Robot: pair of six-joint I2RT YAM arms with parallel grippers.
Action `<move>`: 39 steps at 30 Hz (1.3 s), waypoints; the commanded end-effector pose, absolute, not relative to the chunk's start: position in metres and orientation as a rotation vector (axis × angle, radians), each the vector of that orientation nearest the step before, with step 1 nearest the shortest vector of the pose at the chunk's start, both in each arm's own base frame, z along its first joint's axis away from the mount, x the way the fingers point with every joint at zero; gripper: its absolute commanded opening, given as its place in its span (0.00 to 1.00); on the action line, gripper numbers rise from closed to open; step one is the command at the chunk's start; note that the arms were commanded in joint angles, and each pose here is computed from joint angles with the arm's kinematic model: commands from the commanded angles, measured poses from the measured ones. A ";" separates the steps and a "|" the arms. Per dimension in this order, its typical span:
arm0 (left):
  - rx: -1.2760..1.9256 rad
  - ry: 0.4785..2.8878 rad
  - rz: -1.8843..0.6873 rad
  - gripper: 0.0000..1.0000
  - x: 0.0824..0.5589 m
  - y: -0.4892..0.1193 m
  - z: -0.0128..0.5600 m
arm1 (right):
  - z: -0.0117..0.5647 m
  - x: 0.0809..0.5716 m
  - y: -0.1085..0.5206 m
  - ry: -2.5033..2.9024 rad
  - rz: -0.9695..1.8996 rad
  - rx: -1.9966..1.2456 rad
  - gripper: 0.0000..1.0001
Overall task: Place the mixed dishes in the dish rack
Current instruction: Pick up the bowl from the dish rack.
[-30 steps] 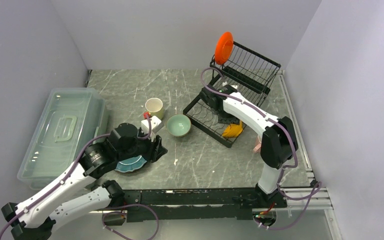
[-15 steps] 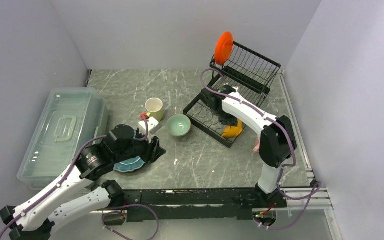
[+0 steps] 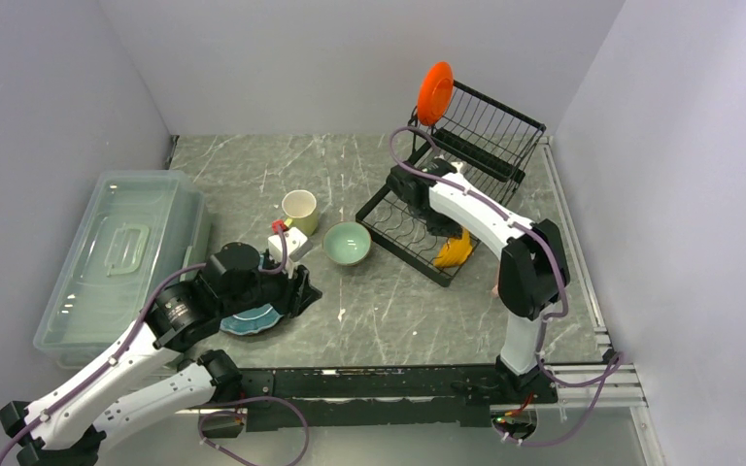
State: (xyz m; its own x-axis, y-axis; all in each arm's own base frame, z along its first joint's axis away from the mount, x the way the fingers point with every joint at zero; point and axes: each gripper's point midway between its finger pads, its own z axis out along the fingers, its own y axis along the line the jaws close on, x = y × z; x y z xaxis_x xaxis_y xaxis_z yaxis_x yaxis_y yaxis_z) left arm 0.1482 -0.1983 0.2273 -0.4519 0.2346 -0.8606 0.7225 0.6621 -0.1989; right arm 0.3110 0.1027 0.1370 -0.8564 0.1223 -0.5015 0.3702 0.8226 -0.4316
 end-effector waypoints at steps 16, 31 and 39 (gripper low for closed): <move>0.772 2.011 -0.675 0.50 0.151 -0.199 0.221 | 0.178 0.315 0.092 2.518 -0.882 0.166 0.00; 0.763 2.044 -0.610 0.50 0.160 -0.196 0.212 | 0.197 0.342 0.101 2.467 -0.939 -0.033 0.00; 0.746 2.050 -0.574 0.51 0.164 -0.192 0.211 | 0.204 0.343 0.100 2.453 -0.961 -0.083 0.00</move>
State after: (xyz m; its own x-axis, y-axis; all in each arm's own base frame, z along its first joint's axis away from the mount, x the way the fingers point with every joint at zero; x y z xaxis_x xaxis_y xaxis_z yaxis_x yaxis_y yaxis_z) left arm 0.1607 -0.1946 0.2124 -0.4737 0.2740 -0.8370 0.6858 0.7110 -0.1554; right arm 0.3398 0.1072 0.1839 -0.8871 -0.1835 -0.4235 0.1298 0.7813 -0.6105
